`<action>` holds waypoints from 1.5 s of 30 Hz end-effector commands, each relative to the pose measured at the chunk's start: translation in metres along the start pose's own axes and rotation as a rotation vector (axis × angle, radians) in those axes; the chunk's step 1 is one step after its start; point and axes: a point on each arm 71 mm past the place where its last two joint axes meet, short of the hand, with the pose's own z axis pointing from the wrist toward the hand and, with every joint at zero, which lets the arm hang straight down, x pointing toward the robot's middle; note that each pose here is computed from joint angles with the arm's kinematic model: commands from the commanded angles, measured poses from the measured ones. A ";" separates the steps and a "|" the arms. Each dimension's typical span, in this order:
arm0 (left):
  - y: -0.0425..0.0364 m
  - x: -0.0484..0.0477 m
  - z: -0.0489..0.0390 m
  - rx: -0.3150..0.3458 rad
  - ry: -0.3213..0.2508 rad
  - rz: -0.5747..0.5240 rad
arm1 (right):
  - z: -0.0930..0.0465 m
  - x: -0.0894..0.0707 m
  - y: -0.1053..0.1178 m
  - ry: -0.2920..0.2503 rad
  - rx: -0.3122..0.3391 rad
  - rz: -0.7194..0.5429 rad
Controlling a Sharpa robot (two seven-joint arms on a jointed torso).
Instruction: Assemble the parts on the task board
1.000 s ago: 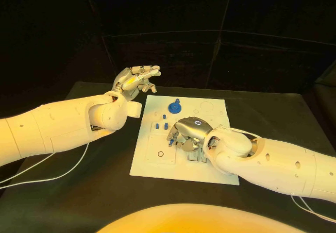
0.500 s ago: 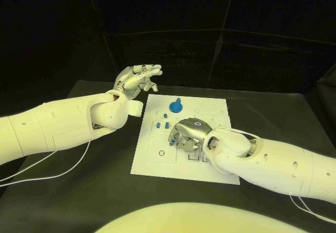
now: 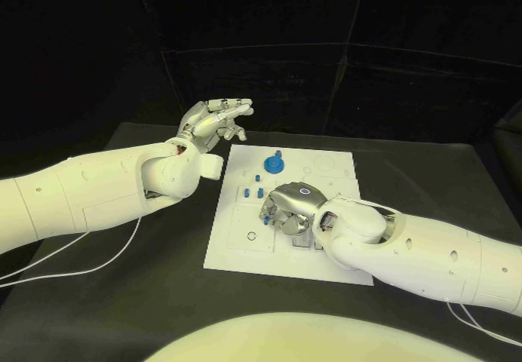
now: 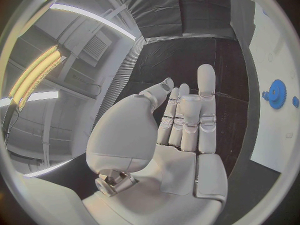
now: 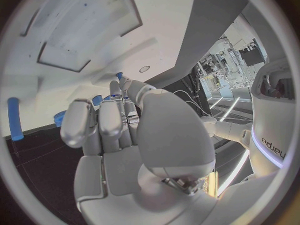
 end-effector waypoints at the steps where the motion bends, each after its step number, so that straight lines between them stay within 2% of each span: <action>1: -0.0009 0.0015 0.0005 0.003 0.013 -0.010 | 0.001 0.000 0.002 0.000 -0.005 -0.010; 10: -0.0007 0.0018 0.0004 0.000 0.016 -0.012 | 0.002 0.004 0.000 0.048 0.023 -0.041; 29: -0.0007 0.0021 0.0001 -0.002 0.019 -0.013 | 0.005 0.004 0.000 0.046 0.027 -0.046; 32: -0.0007 0.0020 0.0001 -0.003 0.019 -0.013 | 0.005 0.003 0.000 0.023 0.025 -0.028; 37: -0.0008 0.0015 -0.0001 -0.004 0.019 -0.013 | 0.000 -0.003 -0.004 -0.058 0.018 0.021; 41: -0.0011 0.0003 -0.0004 -0.004 0.017 -0.013 | -0.009 -0.009 -0.008 -0.110 0.017 0.049; 45: -0.0015 -0.0010 -0.0009 -0.004 0.015 -0.012 | -0.025 -0.016 -0.014 -0.146 0.030 0.074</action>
